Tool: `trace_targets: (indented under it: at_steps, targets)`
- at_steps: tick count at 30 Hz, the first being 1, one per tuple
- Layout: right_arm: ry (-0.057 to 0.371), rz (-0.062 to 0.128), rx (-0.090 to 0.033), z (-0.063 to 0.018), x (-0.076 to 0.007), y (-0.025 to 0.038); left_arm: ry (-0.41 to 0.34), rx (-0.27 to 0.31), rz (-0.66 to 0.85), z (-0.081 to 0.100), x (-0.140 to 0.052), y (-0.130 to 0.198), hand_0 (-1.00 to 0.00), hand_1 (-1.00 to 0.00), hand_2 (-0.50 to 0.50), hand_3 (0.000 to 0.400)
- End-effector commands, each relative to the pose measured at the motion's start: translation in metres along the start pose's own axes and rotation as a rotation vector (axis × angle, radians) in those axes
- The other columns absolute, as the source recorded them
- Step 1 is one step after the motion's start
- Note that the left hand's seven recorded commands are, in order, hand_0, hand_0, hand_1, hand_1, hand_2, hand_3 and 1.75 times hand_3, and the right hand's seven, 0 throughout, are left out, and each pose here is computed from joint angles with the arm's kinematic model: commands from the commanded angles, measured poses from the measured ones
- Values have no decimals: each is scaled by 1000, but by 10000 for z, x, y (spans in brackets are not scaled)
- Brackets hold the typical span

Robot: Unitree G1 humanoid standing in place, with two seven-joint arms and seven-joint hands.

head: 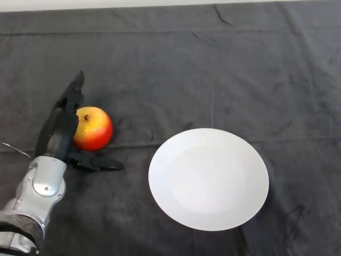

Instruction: Move the apple to the plate

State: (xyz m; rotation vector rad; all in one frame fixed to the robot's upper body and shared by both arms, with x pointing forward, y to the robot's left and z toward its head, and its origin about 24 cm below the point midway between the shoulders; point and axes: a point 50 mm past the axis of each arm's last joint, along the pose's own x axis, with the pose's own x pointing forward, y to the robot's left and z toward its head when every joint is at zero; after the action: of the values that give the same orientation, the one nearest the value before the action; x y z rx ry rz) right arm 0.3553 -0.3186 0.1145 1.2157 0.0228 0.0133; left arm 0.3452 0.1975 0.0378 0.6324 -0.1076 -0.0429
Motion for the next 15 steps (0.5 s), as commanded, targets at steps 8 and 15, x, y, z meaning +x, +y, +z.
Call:
trace_targets:
  at_steps: [8, 15]
  targets:
    - [-20, -34, 1, 56, -86, -116, 77, 67, -40, -94, 7, 39, -1000, -1000, 0, 400]
    - [-20, -34, 1, 56, -86, -116, 87, 84, -48, -98, 12, 33, -1000, -1000, 0, 400]
